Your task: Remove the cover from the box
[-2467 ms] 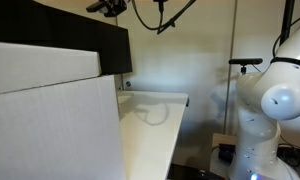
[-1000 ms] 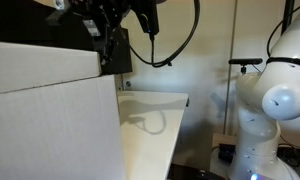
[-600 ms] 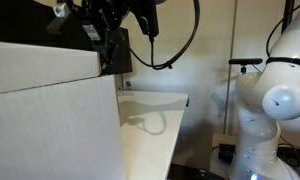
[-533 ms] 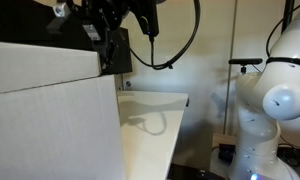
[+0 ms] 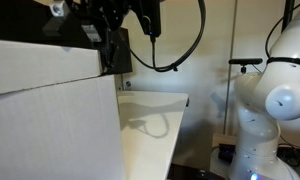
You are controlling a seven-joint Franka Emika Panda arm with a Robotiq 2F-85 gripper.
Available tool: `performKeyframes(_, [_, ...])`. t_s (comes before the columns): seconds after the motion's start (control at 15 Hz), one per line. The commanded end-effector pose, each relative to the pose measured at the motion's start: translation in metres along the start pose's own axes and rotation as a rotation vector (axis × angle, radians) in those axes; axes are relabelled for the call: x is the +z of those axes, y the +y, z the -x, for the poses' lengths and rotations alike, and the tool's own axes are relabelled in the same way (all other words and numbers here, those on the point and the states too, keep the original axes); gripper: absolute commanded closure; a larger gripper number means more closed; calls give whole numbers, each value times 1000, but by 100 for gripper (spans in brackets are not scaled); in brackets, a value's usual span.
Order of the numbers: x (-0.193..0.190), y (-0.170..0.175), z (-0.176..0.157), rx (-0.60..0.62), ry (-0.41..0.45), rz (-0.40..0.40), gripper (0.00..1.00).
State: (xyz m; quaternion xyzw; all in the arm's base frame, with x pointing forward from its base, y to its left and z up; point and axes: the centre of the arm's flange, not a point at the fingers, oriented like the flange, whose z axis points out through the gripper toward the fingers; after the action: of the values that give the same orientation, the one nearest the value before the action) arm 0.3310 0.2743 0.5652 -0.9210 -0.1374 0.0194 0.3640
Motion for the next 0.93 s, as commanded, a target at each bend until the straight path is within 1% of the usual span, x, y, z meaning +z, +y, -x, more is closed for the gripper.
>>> performKeyframes(0.0, [10, 0, 4, 10, 2, -6, 0])
performKeyframes(0.07, [11, 0, 4, 15, 0, -9, 25])
performKeyframes(0.13, [11, 0, 4, 15, 3, -6, 26])
performKeyframes(0.33, [7, -1, 4, 21, 10, -13, 45])
performKeyframes(0.4, [5, -1, 3, 19, 14, -14, 47])
performKeyframes(0.6, [0, -4, 3, 17, 25, -31, 58])
performKeyframes(0.87, [-4, -5, 3, 21, 28, -33, 60])
